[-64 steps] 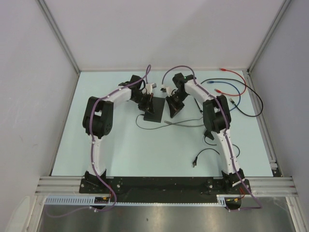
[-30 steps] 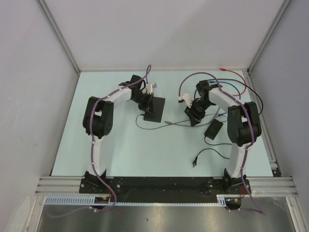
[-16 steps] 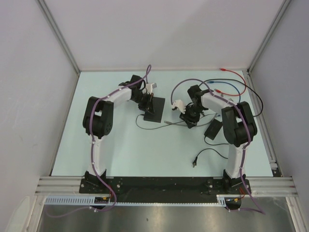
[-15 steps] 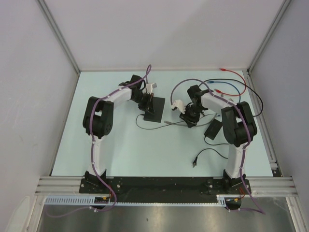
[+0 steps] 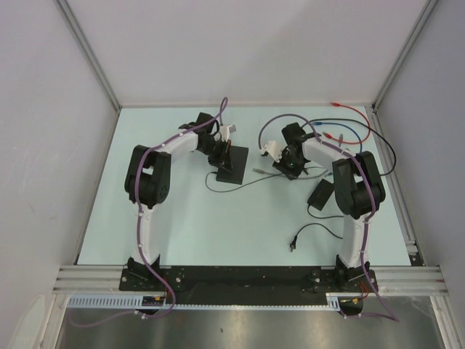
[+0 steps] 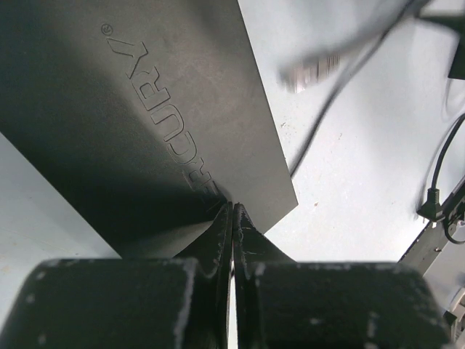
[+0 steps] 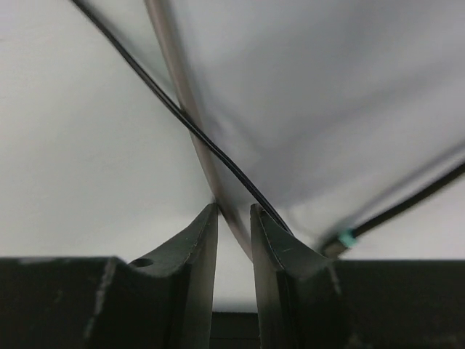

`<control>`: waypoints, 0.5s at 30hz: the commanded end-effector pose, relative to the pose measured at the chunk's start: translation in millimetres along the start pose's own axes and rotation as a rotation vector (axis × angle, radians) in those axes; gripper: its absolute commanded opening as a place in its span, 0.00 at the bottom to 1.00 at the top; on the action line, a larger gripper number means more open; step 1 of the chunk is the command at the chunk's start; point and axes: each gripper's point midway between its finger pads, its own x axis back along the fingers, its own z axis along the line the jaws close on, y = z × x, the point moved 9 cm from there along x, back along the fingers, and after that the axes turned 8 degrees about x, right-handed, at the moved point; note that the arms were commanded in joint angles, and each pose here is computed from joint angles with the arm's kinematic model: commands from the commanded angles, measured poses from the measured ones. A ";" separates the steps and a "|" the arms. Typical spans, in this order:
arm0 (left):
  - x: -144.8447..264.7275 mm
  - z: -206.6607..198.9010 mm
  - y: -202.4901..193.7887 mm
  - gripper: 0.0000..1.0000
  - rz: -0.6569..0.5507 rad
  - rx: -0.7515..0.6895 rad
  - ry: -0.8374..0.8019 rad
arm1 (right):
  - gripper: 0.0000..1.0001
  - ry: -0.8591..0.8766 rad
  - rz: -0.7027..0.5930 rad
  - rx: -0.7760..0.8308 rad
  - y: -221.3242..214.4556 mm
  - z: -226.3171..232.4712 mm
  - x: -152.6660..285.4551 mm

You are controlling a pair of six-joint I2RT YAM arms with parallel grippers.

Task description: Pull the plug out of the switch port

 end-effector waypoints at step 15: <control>0.2 -0.3 1.5 0.06 0.000 0.001 0.028 | 0.48 -0.157 -0.015 -0.262 -37.4 -68.9 66.7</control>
